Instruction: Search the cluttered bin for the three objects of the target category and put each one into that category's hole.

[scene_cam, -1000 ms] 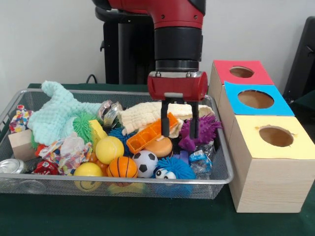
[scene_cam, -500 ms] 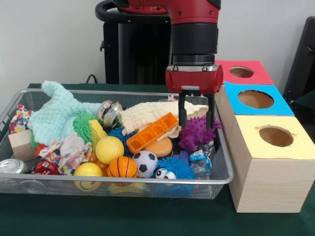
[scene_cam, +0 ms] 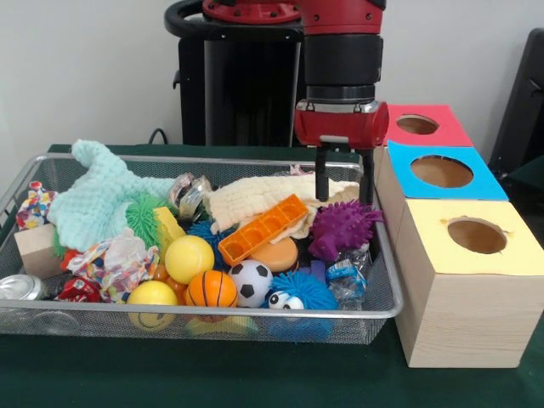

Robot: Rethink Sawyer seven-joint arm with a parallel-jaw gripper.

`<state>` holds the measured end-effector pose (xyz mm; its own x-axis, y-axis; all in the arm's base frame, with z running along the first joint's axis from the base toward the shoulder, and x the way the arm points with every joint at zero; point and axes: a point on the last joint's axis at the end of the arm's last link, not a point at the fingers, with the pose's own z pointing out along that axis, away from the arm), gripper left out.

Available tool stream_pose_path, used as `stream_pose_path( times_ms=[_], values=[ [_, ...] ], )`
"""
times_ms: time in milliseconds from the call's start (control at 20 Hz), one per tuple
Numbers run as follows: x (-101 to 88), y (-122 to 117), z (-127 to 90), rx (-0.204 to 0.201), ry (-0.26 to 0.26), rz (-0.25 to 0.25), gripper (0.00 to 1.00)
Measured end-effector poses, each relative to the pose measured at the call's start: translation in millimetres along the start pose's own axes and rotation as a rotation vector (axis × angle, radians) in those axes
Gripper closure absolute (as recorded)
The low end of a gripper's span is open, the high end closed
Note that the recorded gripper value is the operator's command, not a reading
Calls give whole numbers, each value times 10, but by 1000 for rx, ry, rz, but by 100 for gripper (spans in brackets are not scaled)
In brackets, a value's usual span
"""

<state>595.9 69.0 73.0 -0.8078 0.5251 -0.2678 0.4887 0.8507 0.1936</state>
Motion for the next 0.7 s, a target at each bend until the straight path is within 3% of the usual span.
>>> stream_pose_path(
  times_ms=[150,400,700],
  values=[
    [106,9,-35,17,11,13,0],
    [420,163,-178,78,41,27,0],
    [573,258,-262,96,72,48,0]
  ],
)
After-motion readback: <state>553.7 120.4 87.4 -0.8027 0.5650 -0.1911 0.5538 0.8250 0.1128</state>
